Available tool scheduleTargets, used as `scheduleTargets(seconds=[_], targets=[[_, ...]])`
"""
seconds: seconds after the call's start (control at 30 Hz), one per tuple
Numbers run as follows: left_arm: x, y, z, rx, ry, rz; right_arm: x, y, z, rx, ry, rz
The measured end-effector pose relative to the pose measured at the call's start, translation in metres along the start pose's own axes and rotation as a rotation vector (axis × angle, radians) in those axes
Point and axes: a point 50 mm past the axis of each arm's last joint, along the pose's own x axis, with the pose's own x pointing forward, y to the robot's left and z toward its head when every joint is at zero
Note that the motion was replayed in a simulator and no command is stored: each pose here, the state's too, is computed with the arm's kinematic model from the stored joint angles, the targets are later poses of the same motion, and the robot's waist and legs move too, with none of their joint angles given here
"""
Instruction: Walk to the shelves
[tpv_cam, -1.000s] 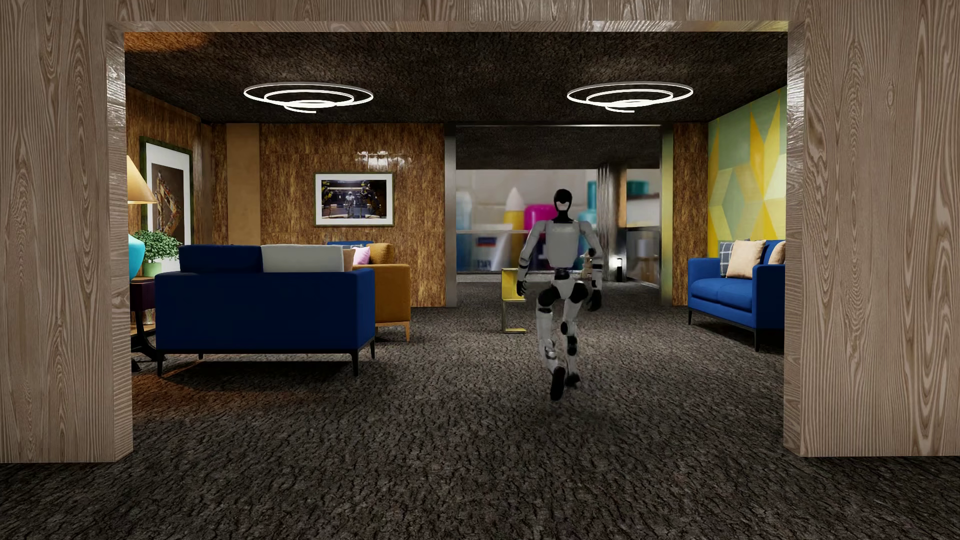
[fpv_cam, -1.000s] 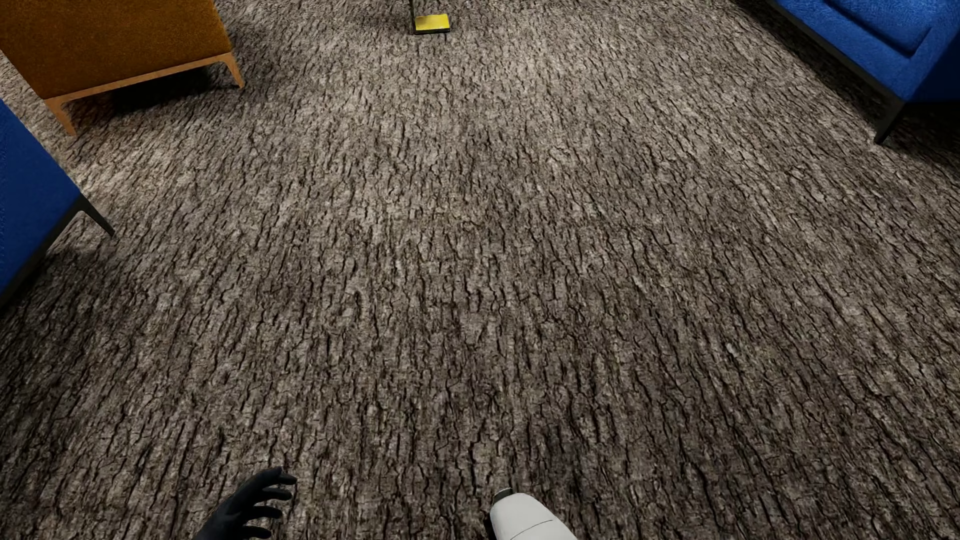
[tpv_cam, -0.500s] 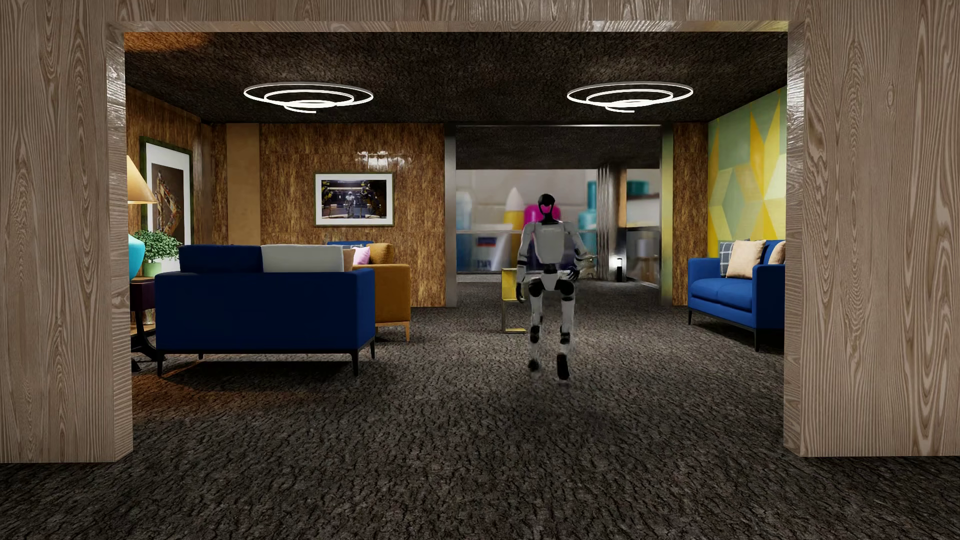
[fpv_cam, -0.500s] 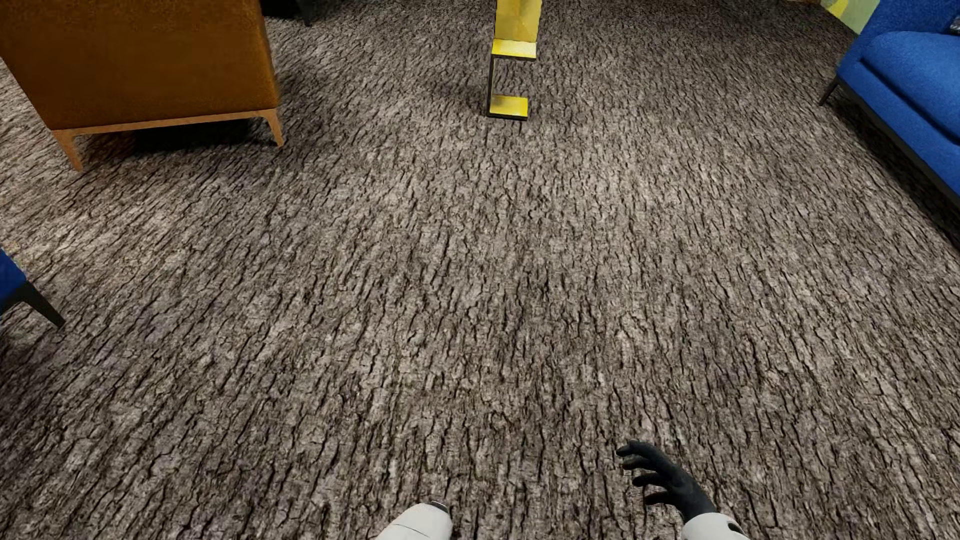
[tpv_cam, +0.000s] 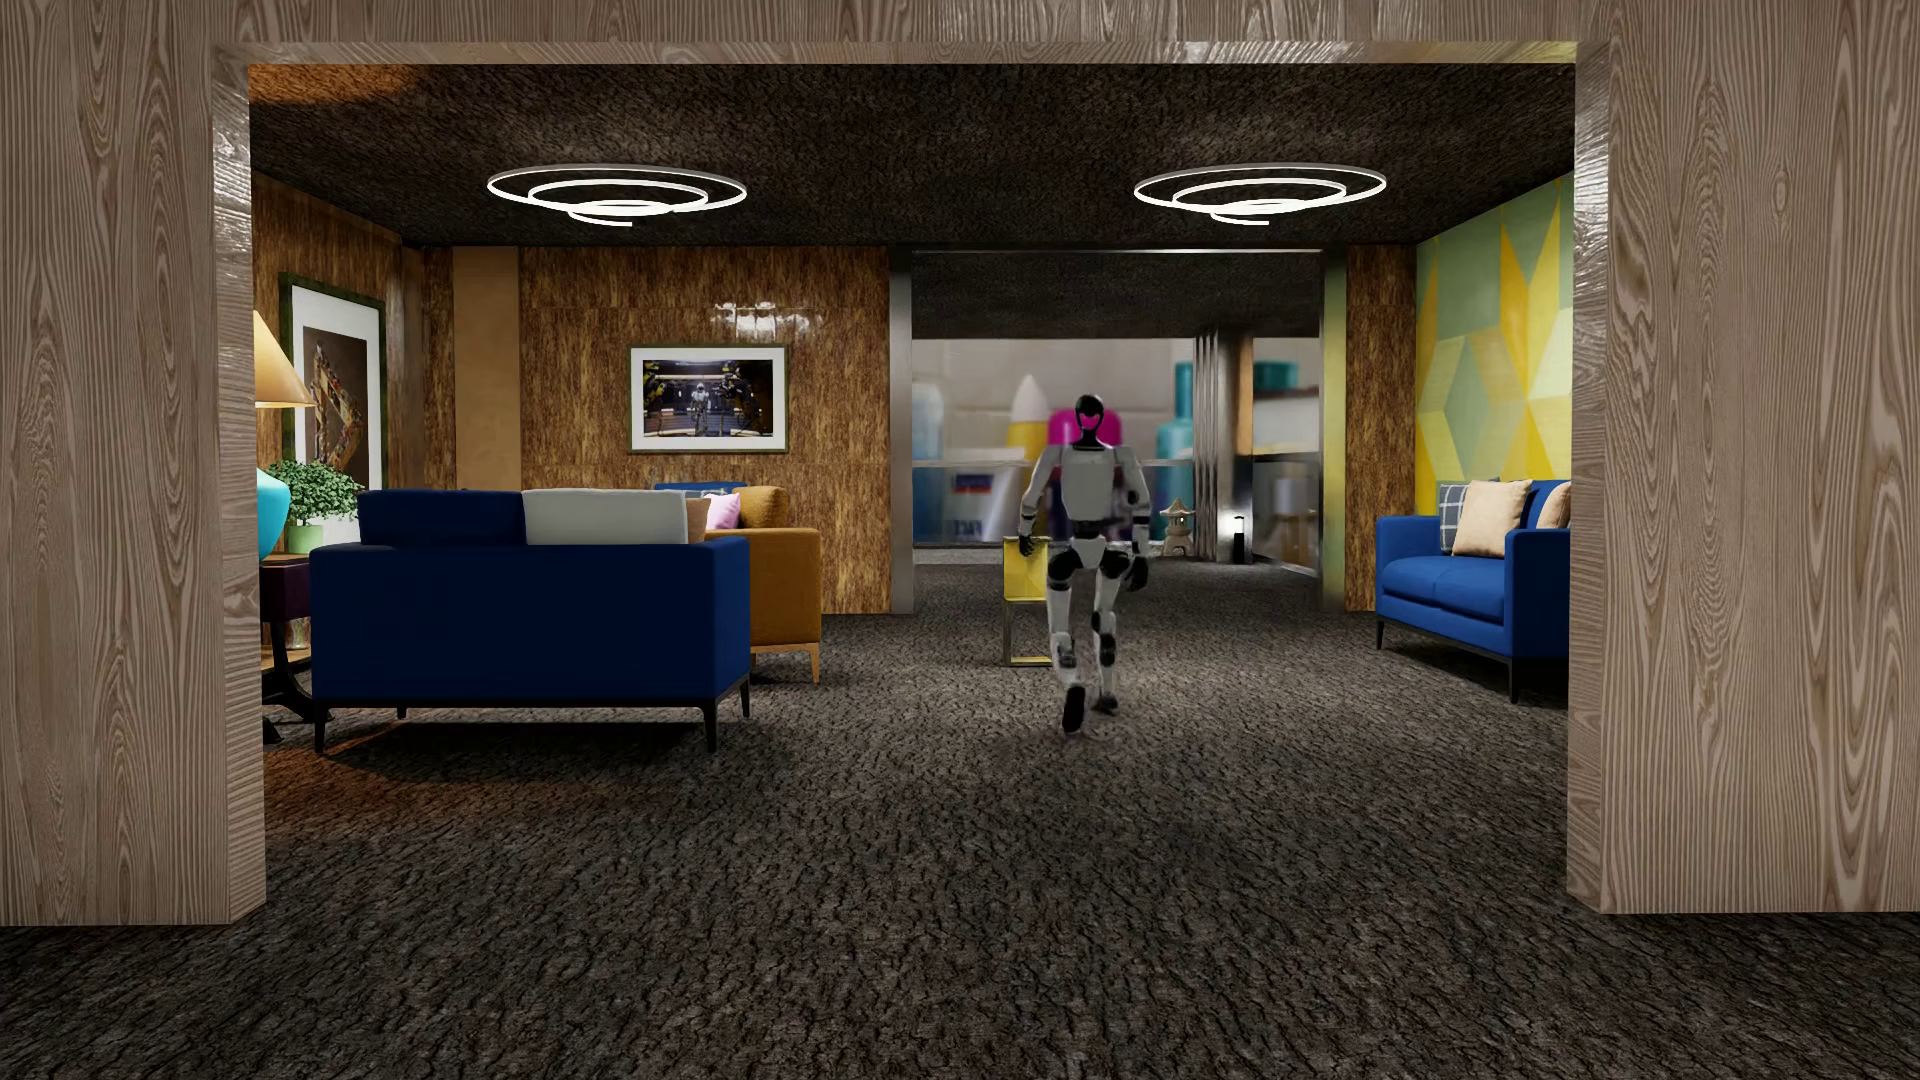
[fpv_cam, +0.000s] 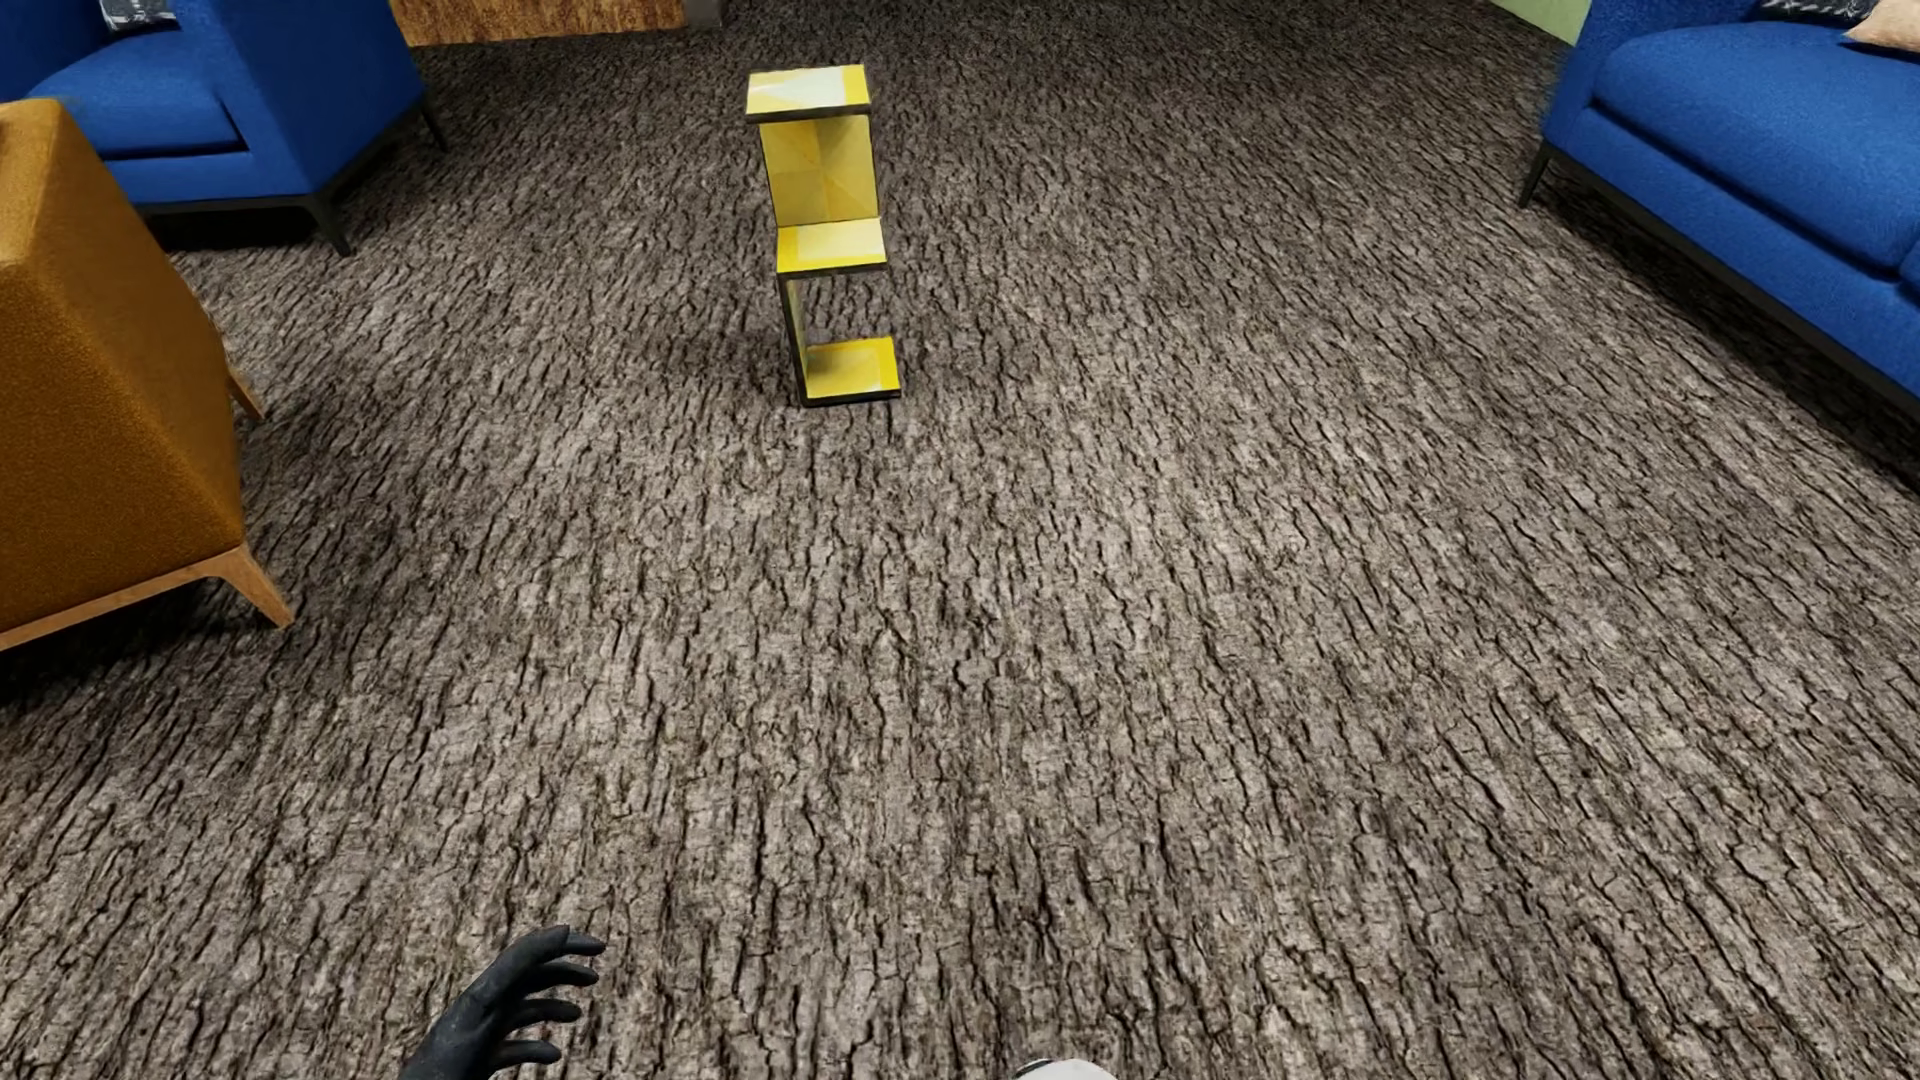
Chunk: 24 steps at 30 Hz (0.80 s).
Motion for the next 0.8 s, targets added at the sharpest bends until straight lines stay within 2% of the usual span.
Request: scheduleTargets(seconds=[0.07, 0.13, 0.2, 0.27, 0.37, 0.43, 0.5, 0.57, 0.67, 0.73, 0.77, 0.8], targets=[[-0.010, -0.027, -0.046, 0.011, 0.189, -0.088, 0.003, -0.014, 0.011, 0.003, -0.020, -0.034], [-0.027, -0.053, -0.088, 0.086, 0.375, -0.208, 0.005, -0.047, 0.057, 0.005, -0.156, -0.115], [-0.062, -0.063, -0.130, 0.134, 0.551, -0.275, -0.006, -0.084, 0.113, 0.022, -0.346, -0.210], [-0.099, -0.064, -0.161, 0.163, 0.691, -0.312, -0.033, -0.125, 0.170, 0.030, -0.560, -0.324], [-0.137, -0.064, -0.186, 0.161, 0.818, -0.329, -0.093, -0.183, 0.234, 0.078, -0.845, -0.504], [-0.154, -0.068, -0.194, 0.160, 0.862, -0.349, -0.123, -0.202, 0.249, 0.099, -0.962, -0.579], [-0.163, -0.069, -0.199, 0.163, 0.896, -0.358, -0.120, -0.198, 0.241, 0.165, -0.966, -0.574], [-0.157, -0.060, -0.198, 0.136, 0.894, -0.305, -0.077, -0.168, 0.217, 0.202, -0.814, -0.463], [-0.102, -0.057, -0.161, 0.051, 0.690, -0.215, -0.016, -0.128, 0.156, 0.124, -0.431, -0.318], [-0.059, -0.055, -0.118, 0.014, 0.488, -0.179, 0.000, -0.100, 0.113, 0.129, -0.281, -0.250], [-0.043, -0.052, -0.095, -0.002, 0.383, -0.159, 0.003, -0.089, 0.092, 0.206, -0.237, -0.236], [-0.030, -0.046, -0.072, -0.002, 0.286, -0.140, 0.007, -0.072, 0.076, 0.139, -0.173, -0.190]])
